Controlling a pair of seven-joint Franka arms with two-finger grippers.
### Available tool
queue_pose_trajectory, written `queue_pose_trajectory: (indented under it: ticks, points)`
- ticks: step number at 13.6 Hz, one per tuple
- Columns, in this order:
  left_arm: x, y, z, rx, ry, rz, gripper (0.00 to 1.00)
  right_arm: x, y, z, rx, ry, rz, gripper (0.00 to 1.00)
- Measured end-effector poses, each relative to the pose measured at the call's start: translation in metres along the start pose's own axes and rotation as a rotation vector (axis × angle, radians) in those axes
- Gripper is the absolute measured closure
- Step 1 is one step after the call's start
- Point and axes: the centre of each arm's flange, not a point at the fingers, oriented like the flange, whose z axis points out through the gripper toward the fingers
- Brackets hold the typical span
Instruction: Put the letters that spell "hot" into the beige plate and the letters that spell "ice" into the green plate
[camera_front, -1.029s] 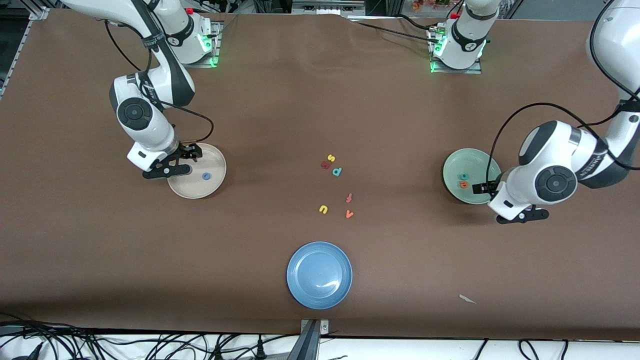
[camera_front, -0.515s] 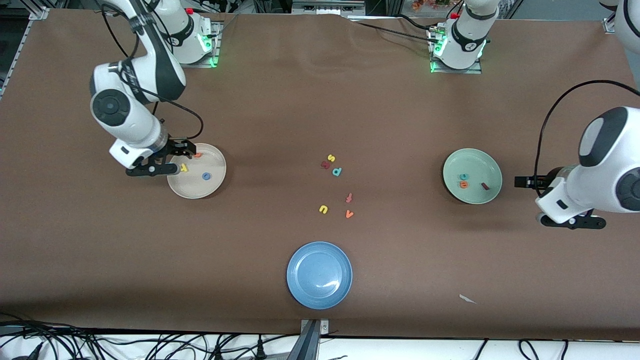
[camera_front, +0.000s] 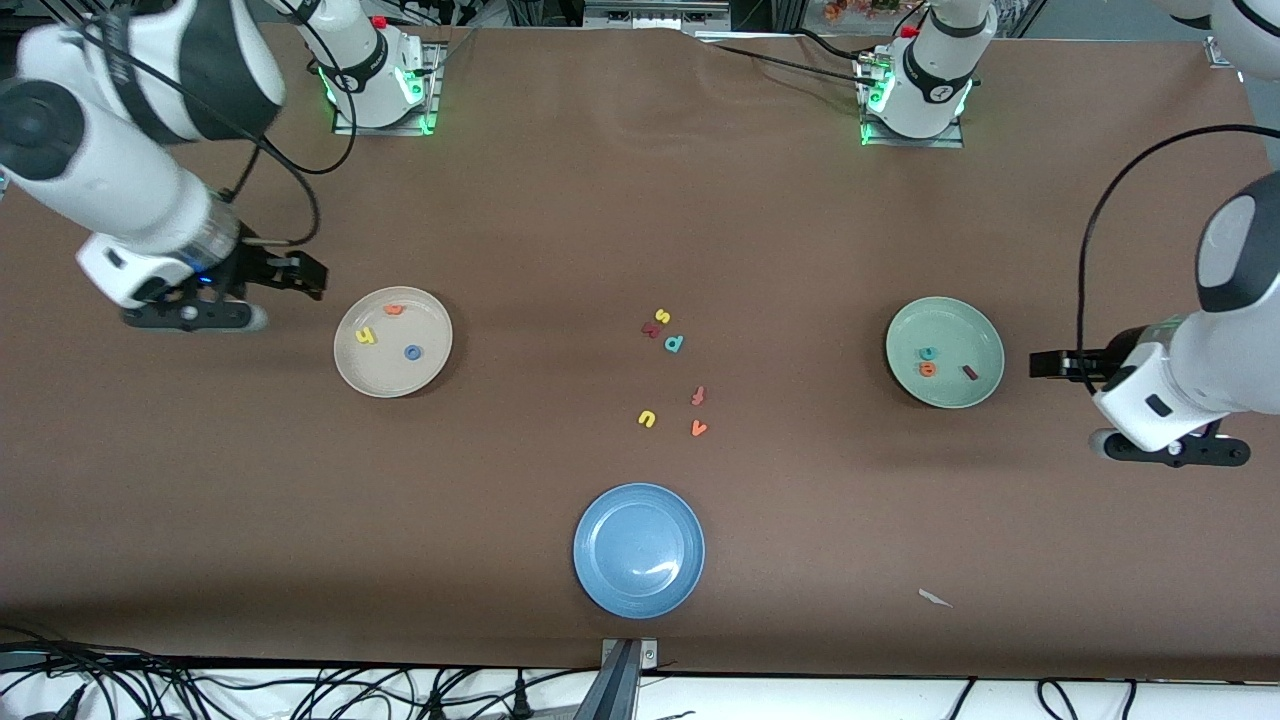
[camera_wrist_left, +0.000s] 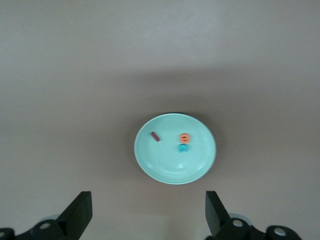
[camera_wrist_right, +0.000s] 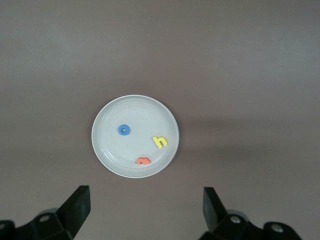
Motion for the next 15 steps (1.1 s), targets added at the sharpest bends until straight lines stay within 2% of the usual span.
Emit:
queue_pose_trajectory:
  ticks: [2, 4, 5, 7, 10, 13, 15]
  points:
    - [-0.007, 0.015, -0.024, -0.050, 0.036, -0.034, 0.07, -0.001, 0.027, -0.032, 0.037, 0.012, 0.051, 0.00]
    - [-0.012, 0.003, -0.048, -0.149, 0.113, -0.091, 0.06, -0.004, 0.040, -0.053, 0.043, 0.031, 0.067, 0.00]
    - [-0.016, -0.008, -0.058, -0.175, 0.137, -0.097, 0.04, -0.007, 0.041, -0.064, 0.043, 0.030, 0.068, 0.00]
    - [-0.023, -0.014, -0.066, -0.167, 0.156, -0.070, 0.04, -0.010, 0.041, -0.080, 0.043, 0.031, 0.067, 0.00]
    - [-0.025, 0.025, -0.065, -0.141, 0.186, -0.024, 0.04, -0.010, 0.040, -0.081, 0.054, 0.025, 0.067, 0.00]
    - [-0.036, 0.040, -0.054, -0.098, 0.236, -0.029, 0.01, -0.014, 0.034, -0.082, 0.094, -0.005, 0.063, 0.00]
    - [-0.048, 0.035, -0.051, -0.096, 0.233, -0.037, 0.01, -0.015, 0.033, -0.083, 0.096, -0.009, 0.062, 0.00]
